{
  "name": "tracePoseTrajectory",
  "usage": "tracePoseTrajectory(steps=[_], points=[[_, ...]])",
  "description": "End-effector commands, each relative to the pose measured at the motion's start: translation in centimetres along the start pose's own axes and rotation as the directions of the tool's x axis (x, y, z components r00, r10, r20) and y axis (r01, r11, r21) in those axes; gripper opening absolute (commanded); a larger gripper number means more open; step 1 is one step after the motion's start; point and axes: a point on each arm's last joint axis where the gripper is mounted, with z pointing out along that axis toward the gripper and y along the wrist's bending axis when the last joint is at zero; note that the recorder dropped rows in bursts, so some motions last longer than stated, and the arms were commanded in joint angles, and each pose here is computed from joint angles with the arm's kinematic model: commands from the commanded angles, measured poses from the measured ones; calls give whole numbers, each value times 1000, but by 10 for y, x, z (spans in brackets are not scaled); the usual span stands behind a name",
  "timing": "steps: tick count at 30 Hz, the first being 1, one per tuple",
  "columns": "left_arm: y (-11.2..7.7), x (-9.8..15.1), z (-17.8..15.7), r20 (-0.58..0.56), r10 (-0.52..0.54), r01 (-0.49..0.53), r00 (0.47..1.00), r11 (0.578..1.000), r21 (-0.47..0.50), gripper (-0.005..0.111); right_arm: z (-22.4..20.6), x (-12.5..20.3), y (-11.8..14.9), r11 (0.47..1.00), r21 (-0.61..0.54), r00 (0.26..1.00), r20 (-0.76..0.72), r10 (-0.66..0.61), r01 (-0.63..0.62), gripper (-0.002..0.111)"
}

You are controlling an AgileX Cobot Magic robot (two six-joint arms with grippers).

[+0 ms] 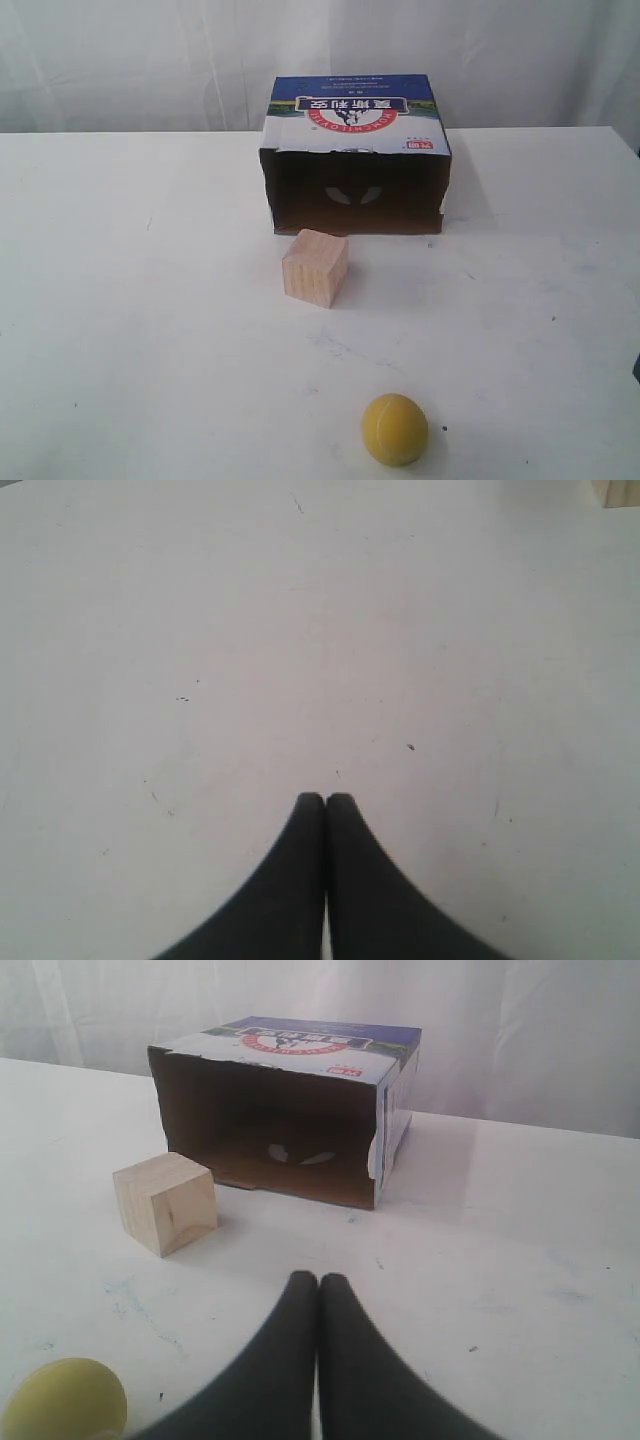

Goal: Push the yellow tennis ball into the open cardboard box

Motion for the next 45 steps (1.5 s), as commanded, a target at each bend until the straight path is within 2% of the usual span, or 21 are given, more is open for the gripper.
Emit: tracePoseTrajectory(steps=[1, 8, 10, 12, 14, 18, 22, 27, 38, 45], points=[[0, 2, 0, -11, 7, -7, 1000, 1000, 3, 0, 0, 2, 0, 1000, 7, 1000, 0, 2, -2, 0], [0, 2, 0, -11, 7, -7, 1000, 1000, 3, 0, 0, 2, 0, 1000, 7, 1000, -2, 2, -2, 0], [0, 2, 0, -11, 7, -7, 1000, 1000, 3, 0, 0, -2, 0, 1000, 2, 999, 44, 2, -2, 0], [0, 2, 0, -11, 7, -7, 1000, 1000, 3, 0, -6, -23, 1, 1000, -3, 993, 117, 10, -10, 0], [0, 2, 0, -11, 7, -7, 1000, 1000, 3, 0, -20, -51, 0, 996, 9, 994, 65, 86, -87, 0], [0, 2, 0, -11, 7, -7, 1000, 1000, 3, 0, -40, -87, 2, 989, 9, 988, -27, 151, -151, 0], [0, 2, 0, -11, 7, -7, 1000, 1000, 3, 0, -29, -100, 13, 954, -31, 928, -243, 283, -299, 0], [0, 2, 0, -11, 7, -7, 1000, 1000, 3, 0, -1, -108, 21, 929, -20, 843, -428, 327, -370, 0], [0, 2, 0, -11, 7, -7, 1000, 1000, 3, 0, 72, -109, 39, 953, -117, 659, -745, 102, -279, 0], [0, 2, 0, -11, 7, -7, 1000, 1000, 3, 0, 102, -100, 58, 947, -274, 665, -741, -99, -164, 0]])
